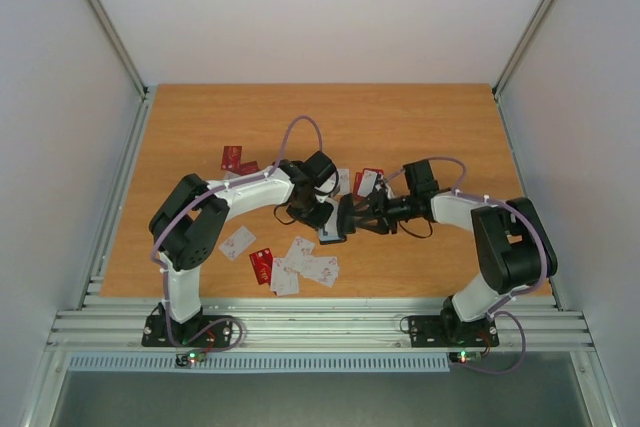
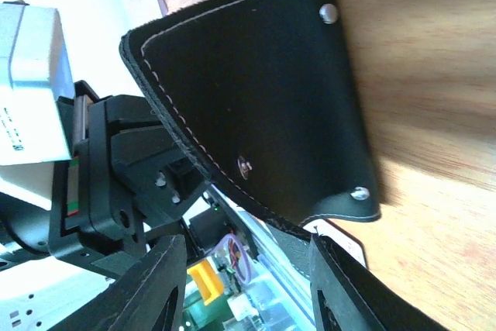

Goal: Put the credit cards into the card holder

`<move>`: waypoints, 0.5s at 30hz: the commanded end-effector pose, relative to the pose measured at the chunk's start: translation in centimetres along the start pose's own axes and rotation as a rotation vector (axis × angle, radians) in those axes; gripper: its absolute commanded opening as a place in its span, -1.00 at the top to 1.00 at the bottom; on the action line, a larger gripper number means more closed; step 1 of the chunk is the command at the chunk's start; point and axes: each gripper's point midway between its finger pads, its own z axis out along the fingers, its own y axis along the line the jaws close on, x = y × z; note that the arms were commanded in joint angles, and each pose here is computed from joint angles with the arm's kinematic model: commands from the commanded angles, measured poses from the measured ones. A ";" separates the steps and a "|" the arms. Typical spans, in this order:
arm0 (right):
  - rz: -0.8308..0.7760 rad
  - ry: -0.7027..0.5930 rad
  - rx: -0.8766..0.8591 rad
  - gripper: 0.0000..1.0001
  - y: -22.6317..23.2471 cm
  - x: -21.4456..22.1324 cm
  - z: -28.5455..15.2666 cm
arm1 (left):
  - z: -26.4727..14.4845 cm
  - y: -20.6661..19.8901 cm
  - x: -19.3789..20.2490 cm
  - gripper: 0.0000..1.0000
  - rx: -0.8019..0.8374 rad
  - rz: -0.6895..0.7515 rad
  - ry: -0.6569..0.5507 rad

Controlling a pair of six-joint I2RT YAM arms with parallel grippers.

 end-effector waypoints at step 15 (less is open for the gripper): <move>-0.079 0.094 0.021 0.12 2.2 -0.3 3.6 | -1.3 -1.5 -0.5 0.99 0.066 -0.004 -0.050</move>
